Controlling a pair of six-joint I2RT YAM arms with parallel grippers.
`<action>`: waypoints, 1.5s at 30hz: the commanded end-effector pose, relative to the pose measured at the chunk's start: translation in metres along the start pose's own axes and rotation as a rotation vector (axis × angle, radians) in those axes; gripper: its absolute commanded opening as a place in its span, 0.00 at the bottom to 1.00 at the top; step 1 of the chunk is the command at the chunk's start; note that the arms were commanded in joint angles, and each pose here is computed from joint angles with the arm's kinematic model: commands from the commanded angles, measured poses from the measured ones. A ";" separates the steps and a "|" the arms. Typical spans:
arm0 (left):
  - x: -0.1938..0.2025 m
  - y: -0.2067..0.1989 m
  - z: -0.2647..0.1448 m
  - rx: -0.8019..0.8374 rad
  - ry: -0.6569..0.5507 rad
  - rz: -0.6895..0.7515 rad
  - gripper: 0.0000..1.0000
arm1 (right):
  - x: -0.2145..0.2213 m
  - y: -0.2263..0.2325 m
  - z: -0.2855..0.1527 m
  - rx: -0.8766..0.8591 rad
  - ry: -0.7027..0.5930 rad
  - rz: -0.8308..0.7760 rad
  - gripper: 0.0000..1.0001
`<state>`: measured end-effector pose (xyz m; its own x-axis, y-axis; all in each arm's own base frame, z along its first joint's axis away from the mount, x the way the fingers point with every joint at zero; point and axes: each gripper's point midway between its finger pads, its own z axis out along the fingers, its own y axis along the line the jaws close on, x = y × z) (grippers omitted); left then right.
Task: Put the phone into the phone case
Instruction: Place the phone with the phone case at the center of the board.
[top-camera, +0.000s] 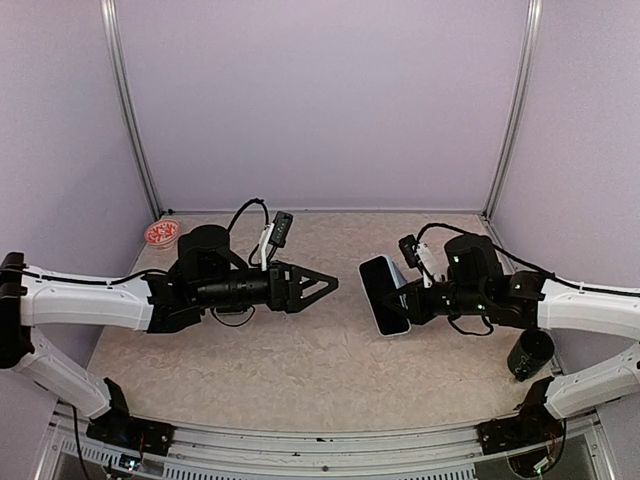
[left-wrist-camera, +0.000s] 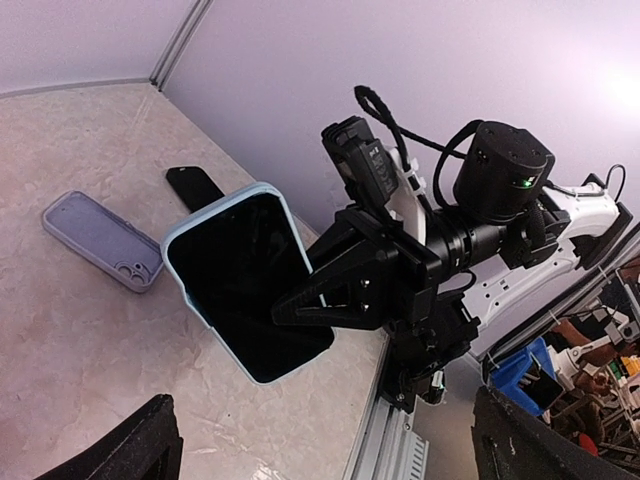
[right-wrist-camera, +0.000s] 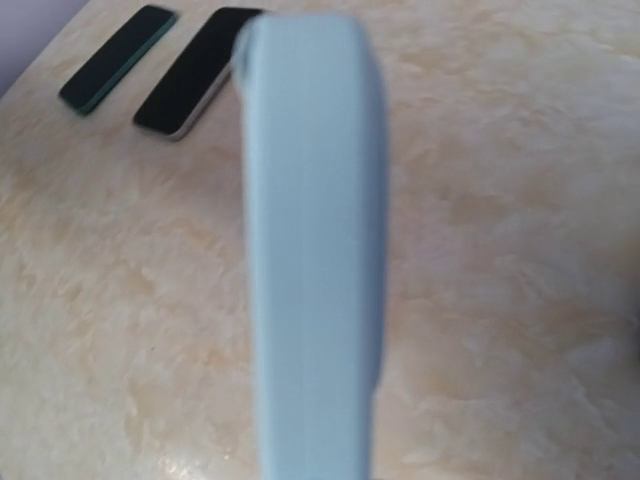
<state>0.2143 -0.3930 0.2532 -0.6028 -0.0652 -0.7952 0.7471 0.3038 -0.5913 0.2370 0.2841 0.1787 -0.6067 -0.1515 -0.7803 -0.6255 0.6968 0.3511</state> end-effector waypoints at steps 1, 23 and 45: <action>-0.010 -0.013 0.007 0.073 -0.045 0.012 0.99 | -0.021 -0.003 -0.009 0.011 -0.089 0.066 0.00; -0.019 -0.009 -0.005 0.036 -0.073 0.042 0.99 | -0.029 0.009 -0.022 -0.042 -0.112 0.095 0.00; -0.008 0.053 -0.045 -0.268 -0.141 -0.084 0.99 | -0.038 0.009 -0.022 -0.026 -0.113 0.110 0.00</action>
<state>0.2397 -0.3433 0.2307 -0.6058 -0.1814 -0.7747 0.6131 0.5141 -0.5999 0.2344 0.2781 0.1931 -0.6567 -0.0631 -0.7515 -0.5644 0.7020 0.4343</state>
